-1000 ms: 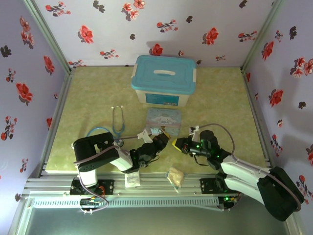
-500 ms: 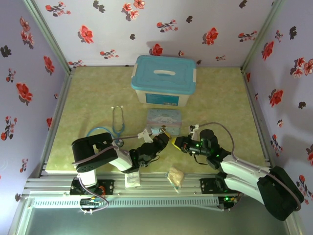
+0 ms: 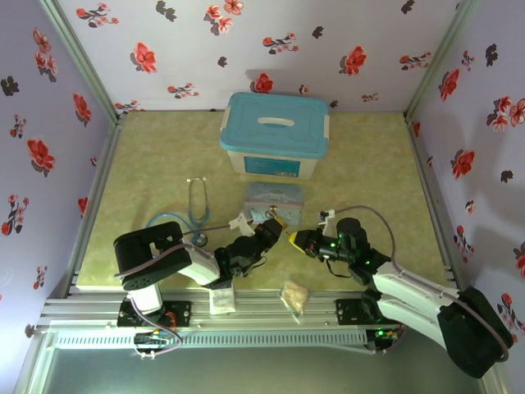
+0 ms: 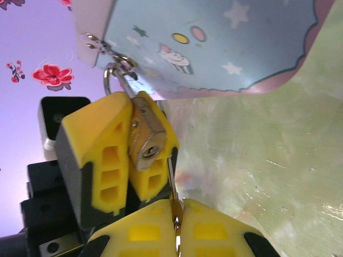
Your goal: Unlock the padlock with the key
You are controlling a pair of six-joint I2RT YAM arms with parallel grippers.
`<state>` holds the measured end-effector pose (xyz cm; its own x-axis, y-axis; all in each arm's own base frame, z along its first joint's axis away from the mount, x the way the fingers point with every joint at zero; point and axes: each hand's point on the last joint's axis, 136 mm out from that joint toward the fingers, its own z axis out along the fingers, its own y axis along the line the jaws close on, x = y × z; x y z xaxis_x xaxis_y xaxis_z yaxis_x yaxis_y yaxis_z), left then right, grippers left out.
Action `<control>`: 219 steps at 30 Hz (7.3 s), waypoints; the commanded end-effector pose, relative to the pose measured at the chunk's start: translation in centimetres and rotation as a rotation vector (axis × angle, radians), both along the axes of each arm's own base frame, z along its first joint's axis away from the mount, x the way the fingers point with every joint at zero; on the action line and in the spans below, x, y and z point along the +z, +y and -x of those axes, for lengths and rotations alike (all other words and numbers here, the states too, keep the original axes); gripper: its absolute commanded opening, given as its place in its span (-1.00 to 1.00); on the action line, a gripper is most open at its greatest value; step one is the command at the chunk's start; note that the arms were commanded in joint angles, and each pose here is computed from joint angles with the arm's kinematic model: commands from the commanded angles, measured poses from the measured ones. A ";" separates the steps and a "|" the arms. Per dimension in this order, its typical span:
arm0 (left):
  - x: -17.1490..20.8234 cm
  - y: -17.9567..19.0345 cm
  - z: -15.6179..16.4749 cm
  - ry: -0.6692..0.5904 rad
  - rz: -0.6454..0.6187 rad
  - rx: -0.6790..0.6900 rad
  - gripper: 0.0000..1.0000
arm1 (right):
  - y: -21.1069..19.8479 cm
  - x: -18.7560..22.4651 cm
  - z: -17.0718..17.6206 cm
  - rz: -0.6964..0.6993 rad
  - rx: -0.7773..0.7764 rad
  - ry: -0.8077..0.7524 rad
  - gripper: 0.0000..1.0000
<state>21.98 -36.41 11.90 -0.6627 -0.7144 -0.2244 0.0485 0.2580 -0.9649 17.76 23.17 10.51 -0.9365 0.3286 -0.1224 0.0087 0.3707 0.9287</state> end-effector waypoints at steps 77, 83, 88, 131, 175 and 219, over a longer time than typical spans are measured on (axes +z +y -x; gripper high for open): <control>6.3 -3.8 1.5 -0.032 0.226 -0.149 -1.00 | -1.2 3.9 -4.4 -0.193 0.025 -0.148 -1.00; 6.1 -4.5 1.5 -0.030 0.223 -0.162 -1.00 | -1.5 3.7 -4.4 -0.112 0.013 -0.167 -0.86; 4.6 -3.3 0.7 -0.025 0.180 -0.122 -1.00 | -2.4 4.0 -3.6 -0.064 -0.014 -0.188 -0.48; 2.4 -3.2 0.6 0.037 0.171 -0.130 -1.00 | -0.9 2.7 -3.1 -0.095 0.012 -0.129 -0.99; -6.0 -0.6 1.2 0.258 0.083 -0.088 -1.00 | 2.4 -4.0 -2.1 1.175 0.339 -0.899 -0.26; -7.4 1.5 1.6 0.189 -0.335 -0.177 -0.67 | 4.8 -5.3 0.3 0.450 0.297 -0.591 -0.94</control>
<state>20.11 -35.51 5.03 -0.8176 -0.5332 -0.2176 -0.0817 0.4814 -0.8727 17.41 27.41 4.27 -0.7011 -0.1931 -0.6864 -0.6120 0.6569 0.4404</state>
